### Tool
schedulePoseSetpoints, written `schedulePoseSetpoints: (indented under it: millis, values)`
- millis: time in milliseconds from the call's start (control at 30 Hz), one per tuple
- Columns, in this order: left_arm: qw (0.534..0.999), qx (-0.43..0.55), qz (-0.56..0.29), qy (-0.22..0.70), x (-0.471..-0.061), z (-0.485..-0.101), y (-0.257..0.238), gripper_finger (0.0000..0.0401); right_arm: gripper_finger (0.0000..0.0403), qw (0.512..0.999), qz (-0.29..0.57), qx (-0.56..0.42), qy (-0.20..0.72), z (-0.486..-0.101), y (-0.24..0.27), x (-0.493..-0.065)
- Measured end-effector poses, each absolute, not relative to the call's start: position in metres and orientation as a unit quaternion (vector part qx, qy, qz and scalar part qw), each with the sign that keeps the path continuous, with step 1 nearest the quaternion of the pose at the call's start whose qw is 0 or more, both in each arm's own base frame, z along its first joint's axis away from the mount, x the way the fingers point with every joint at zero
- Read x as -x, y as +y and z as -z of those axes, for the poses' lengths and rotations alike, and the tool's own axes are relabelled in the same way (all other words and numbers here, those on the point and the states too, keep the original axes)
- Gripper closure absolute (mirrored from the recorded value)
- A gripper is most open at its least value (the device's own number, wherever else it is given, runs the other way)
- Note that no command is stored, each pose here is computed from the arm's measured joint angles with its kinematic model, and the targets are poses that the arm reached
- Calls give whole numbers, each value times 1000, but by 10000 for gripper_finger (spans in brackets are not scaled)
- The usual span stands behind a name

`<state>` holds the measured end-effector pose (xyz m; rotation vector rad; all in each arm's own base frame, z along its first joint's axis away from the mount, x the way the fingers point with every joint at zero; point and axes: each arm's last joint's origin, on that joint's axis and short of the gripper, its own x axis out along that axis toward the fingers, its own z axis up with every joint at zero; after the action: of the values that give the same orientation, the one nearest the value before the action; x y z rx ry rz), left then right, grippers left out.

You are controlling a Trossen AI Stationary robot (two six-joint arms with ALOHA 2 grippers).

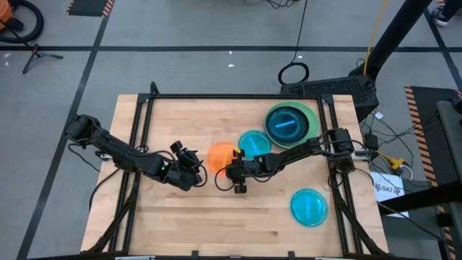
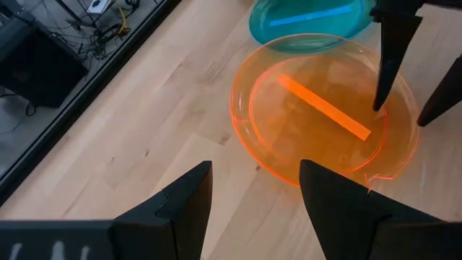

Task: Stack plastic plates
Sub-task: Stack the transparent orange plate on the transparent blue plate

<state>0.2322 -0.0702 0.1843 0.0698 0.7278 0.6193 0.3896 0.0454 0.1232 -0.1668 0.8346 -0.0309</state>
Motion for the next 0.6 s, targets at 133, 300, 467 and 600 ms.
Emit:
schedulePoseSetpoints:
  millis: [133,300,467,600]
  values:
    - [888,-31,-299,349,-232,-184,-70,187,257,910,15,81,406,-123,46,-389]
    - [888,-32,-298,350,-232,-184,-70,187,260,910,14,83,405,-123,46,-390]
    - [887,-33,-298,350,-232,-184,-70,187,261,920,13,83,383,-130,46,-392]
    - [887,-34,-298,350,-232,-184,-70,187,261,926,12,84,367,-142,46,-392]
